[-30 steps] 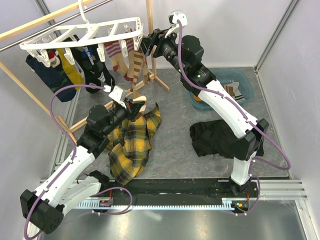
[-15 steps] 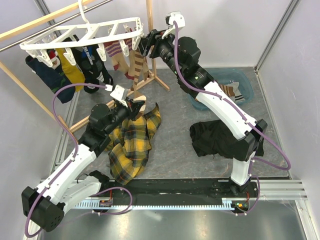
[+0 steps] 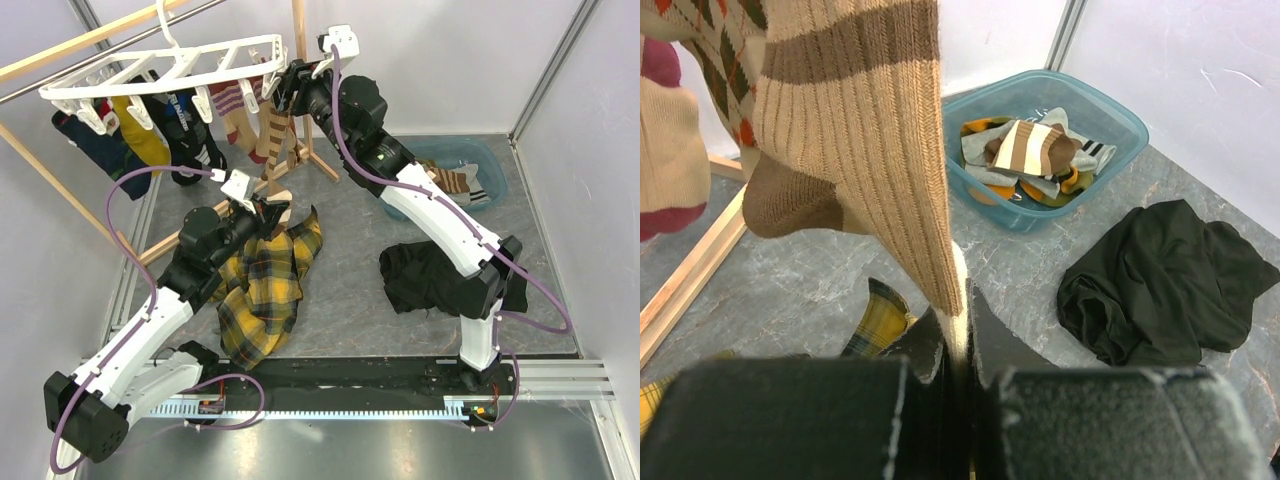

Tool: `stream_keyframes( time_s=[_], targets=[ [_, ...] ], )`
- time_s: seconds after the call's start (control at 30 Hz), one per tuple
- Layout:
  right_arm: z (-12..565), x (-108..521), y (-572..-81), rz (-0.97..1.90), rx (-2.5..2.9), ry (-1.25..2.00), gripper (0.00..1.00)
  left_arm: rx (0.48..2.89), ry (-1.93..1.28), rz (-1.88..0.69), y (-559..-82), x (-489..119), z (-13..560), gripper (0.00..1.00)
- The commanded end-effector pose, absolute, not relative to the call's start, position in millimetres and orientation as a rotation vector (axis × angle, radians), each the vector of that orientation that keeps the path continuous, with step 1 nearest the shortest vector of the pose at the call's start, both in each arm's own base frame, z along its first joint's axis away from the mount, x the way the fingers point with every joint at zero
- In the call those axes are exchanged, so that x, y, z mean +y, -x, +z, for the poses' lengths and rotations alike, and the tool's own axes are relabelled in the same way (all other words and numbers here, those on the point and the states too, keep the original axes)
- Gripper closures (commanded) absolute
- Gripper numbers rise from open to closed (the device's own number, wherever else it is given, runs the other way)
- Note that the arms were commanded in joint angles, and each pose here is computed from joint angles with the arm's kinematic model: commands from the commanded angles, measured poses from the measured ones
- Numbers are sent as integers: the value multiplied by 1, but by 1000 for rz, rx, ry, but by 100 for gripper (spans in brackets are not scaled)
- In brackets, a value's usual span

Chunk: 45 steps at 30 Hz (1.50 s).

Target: Remove the socks clipped to the hanger

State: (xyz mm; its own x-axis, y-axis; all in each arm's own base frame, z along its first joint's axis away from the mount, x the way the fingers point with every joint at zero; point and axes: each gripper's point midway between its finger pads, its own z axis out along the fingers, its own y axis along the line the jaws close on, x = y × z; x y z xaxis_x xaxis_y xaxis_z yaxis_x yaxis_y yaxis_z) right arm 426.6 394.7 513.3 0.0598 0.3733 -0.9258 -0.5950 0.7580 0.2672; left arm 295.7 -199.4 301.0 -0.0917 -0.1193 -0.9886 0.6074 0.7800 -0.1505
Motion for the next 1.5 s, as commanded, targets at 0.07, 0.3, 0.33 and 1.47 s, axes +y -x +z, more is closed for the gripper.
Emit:
stream_keyframes(
  time_s=[0.07,0.3,0.33,1.47],
  targets=[
    [539,397,-418,624,1247,171,43,1474,-424,-644,-295,-201,321,98],
    [541,390,-423,550,1240,83,77,1469,-427,-650,-293,-202,321,98],
    [542,389,-422,542,1237,72,85,1470,-426,-648,-294,-202,321,98],
    [453,311,-289,663,1253,438,18,1444,-623,-766,-243,-212,330,98]
  ],
)
